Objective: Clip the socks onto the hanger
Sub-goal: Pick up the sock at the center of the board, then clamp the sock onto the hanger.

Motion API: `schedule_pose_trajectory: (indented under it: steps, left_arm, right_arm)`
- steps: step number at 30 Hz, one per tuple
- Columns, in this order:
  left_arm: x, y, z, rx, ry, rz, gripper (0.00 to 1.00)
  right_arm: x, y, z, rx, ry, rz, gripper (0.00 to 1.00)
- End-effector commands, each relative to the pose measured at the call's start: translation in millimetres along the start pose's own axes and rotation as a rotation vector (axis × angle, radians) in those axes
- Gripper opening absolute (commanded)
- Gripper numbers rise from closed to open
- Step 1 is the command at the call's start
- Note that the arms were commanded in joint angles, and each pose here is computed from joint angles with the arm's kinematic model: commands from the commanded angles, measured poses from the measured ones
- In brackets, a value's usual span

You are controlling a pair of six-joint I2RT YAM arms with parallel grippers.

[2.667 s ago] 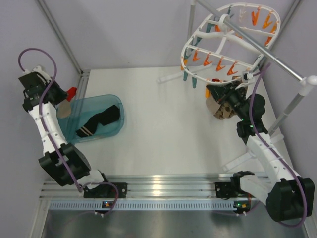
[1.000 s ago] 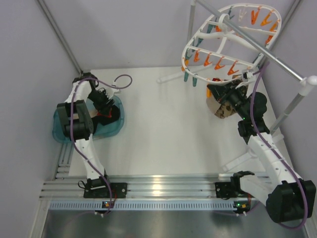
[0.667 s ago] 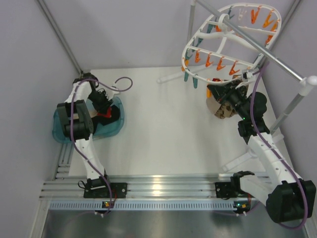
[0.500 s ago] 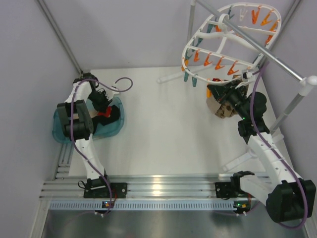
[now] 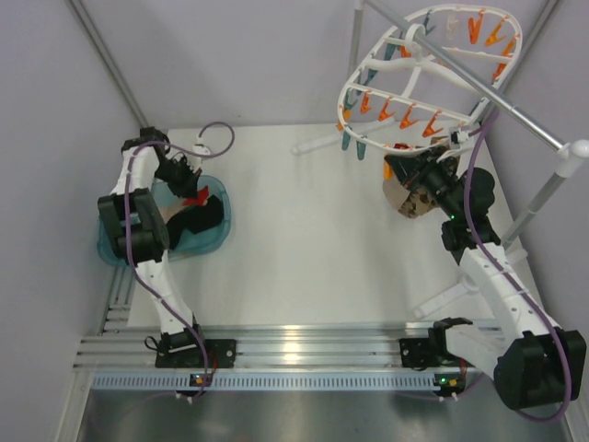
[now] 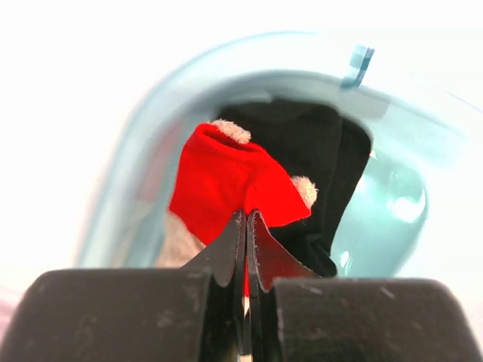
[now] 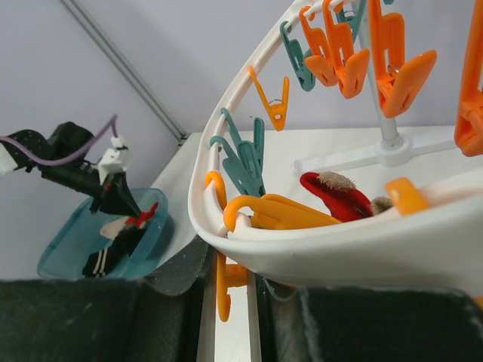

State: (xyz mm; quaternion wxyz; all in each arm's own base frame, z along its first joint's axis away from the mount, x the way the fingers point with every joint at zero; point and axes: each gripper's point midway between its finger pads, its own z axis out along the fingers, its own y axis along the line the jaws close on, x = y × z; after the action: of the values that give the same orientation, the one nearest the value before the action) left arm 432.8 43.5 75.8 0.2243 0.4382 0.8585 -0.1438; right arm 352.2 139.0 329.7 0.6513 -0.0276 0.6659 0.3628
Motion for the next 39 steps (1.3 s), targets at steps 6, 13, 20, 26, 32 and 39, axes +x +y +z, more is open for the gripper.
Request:
schedule_pose_trajectory:
  steps: [6, 13, 20, 26, 32, 39]
  left_arm:
    - [-121, -10, -122, -0.163, -0.435, -0.024, 0.00]
    - [-203, -55, -185, -0.062, -0.782, -0.069, 0.00]
    - [-269, -118, -176, -0.089, -0.986, -0.064, 0.00]
    - [-308, -203, -122, 0.042, -1.015, -0.121, 0.00]
    - [-344, -270, -79, 0.037, -1.072, -0.140, 0.00]
    - [-384, -318, -46, 0.085, -1.096, -0.176, 0.00]
  right_arm:
    - [-14, 6, 6, -0.024, -0.011, -0.027, 0.00]
    - [-19, 11, 6, -0.037, -0.025, -0.027, 0.00]
    - [-28, 9, 8, -0.019, -0.056, -0.014, 0.00]
    - [-31, 11, 9, -0.019, -0.072, 0.025, 0.00]
    - [-30, 8, 8, 0.010, -0.084, 0.099, 0.00]
    - [-29, 10, 7, 0.020, -0.101, 0.149, 0.00]
